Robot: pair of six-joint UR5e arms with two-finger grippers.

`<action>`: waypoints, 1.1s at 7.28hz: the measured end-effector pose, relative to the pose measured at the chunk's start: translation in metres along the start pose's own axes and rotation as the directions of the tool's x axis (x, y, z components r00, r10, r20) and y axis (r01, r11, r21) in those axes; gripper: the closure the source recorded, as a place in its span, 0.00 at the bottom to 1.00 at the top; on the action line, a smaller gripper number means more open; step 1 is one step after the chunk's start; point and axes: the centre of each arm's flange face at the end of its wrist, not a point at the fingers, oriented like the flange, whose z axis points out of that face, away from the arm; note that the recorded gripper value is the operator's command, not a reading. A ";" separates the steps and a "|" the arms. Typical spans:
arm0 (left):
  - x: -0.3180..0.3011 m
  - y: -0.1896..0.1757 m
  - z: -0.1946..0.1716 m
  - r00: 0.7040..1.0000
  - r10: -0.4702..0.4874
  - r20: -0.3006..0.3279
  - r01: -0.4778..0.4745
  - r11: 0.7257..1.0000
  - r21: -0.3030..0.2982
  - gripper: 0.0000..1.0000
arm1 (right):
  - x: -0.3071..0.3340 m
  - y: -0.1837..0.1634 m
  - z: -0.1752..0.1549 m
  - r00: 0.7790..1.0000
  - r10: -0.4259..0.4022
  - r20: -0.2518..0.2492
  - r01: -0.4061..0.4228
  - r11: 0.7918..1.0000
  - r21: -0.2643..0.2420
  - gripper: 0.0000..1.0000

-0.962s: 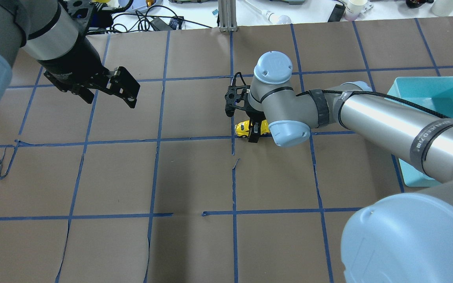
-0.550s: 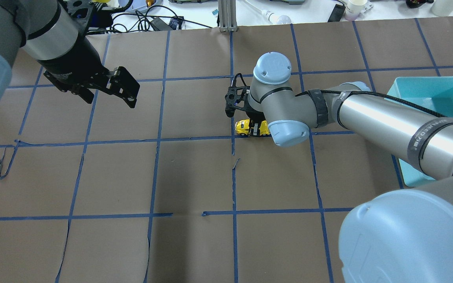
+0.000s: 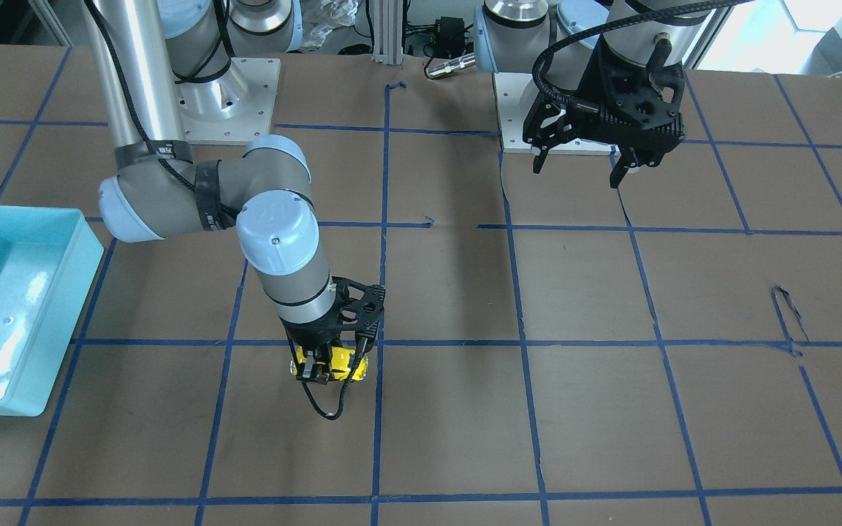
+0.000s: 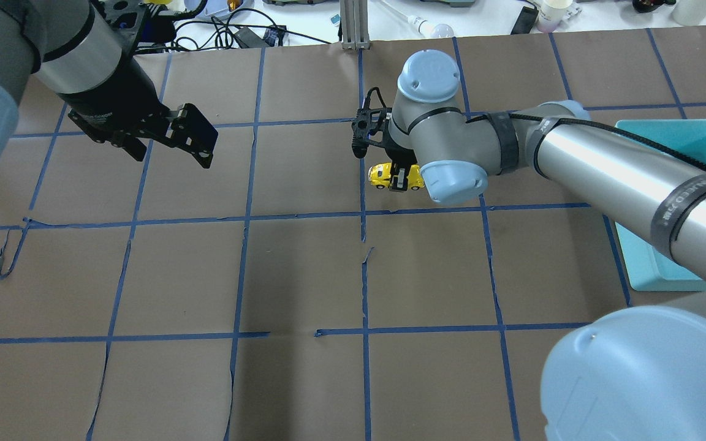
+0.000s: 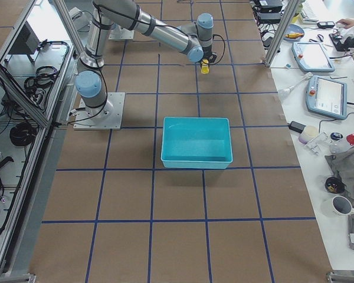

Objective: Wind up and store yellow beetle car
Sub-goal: 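Lift the car and carry it toward the light blue bin, then lower the car into the bin and open the right gripper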

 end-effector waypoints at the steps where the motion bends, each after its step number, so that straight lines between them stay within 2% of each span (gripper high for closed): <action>1: 0.000 0.000 0.000 1.000 0.000 0.000 0.000 1.000 0.000 0.00 | 0.018 0.021 -0.036 0.999 0.040 0.008 -0.040 0.999 -0.030 1.00; 3: 0.000 0.000 0.000 1.000 0.000 0.001 0.000 1.000 0.000 0.00 | 0.047 0.113 -0.097 0.980 0.191 0.051 -0.185 0.977 -0.103 1.00; 4: 0.000 0.000 0.000 1.000 0.000 0.002 0.000 1.000 0.000 0.00 | 0.057 0.166 -0.118 0.972 0.225 0.062 -0.215 0.967 -0.137 1.00; 6: -0.001 0.000 0.000 1.000 -0.001 0.002 0.001 1.000 0.000 0.00 | 0.071 0.273 -0.148 0.986 0.150 0.073 -0.134 0.973 -0.188 1.00; 8: -0.001 0.000 0.000 1.000 -0.001 0.002 0.001 1.000 0.001 0.00 | 0.073 0.391 -0.165 0.993 0.045 0.108 -0.023 0.980 -0.196 1.00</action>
